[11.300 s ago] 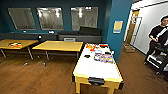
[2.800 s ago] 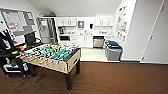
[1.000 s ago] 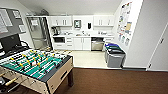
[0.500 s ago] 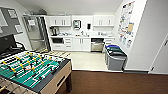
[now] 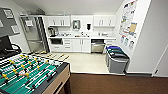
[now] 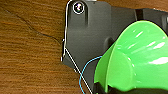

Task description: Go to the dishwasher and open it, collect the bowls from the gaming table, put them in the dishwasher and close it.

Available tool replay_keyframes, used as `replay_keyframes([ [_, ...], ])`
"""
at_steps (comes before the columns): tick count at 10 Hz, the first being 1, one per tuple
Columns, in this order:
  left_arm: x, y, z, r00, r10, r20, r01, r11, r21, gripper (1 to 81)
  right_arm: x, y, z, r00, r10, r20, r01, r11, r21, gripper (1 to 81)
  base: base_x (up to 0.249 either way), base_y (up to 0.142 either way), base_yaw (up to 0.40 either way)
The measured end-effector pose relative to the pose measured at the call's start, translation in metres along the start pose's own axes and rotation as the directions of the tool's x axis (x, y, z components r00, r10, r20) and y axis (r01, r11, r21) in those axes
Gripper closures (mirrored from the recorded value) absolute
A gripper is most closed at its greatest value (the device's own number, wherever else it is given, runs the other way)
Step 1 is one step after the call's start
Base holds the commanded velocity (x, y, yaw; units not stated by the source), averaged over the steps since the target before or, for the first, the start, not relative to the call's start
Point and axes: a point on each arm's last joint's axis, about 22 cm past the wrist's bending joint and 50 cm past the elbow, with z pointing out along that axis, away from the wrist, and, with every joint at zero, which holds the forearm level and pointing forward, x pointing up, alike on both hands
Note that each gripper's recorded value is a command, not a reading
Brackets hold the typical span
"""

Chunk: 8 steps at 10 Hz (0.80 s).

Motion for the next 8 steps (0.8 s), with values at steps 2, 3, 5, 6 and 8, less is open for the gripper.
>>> replay_keyframes([
  [2,0.0004,0.0003,0.0,1.0,0.0,0.0,0.0,1.0,0.0,81.1,0.0013,0.0018,-0.0005,1.0,-0.001,-0.001,0.001,1.0,-0.002,81.1,0.259,-0.041,0.0],
  [3,0.0001,-0.0007,-0.0002,1.0,0.0,0.0,0.0,1.0,0.001,81.1,0.0009,0.001,-0.0002,1.0,-0.001,-0.001,0.001,1.0,-0.001,81.1,0.255,-0.095,0.0],
  [5,-0.0002,-0.0027,-0.0006,1.0,0.0,0.001,0.0,1.0,0.004,81.1,0.0007,-0.0003,0.0002,1.0,0.0,-0.001,0.0,1.0,0.001,81.1,0.255,-0.096,0.0],
  [6,0.0003,0.0006,0.0001,1.0,0.0,0.0,0.0,1.0,-0.001,81.1,0.0021,0.0047,-0.0016,1.0,-0.002,-0.001,0.002,1.0,-0.006,81.1,0.255,-0.097,0.0],
  [8,0.0012,0.0018,0.0004,1.0,0.0,-0.001,0.0,1.0,-0.002,81.1,0.0036,0.003,-0.0006,1.0,-0.002,-0.003,0.002,1.0,-0.004,81.1,0.255,-0.1,0.0],
])
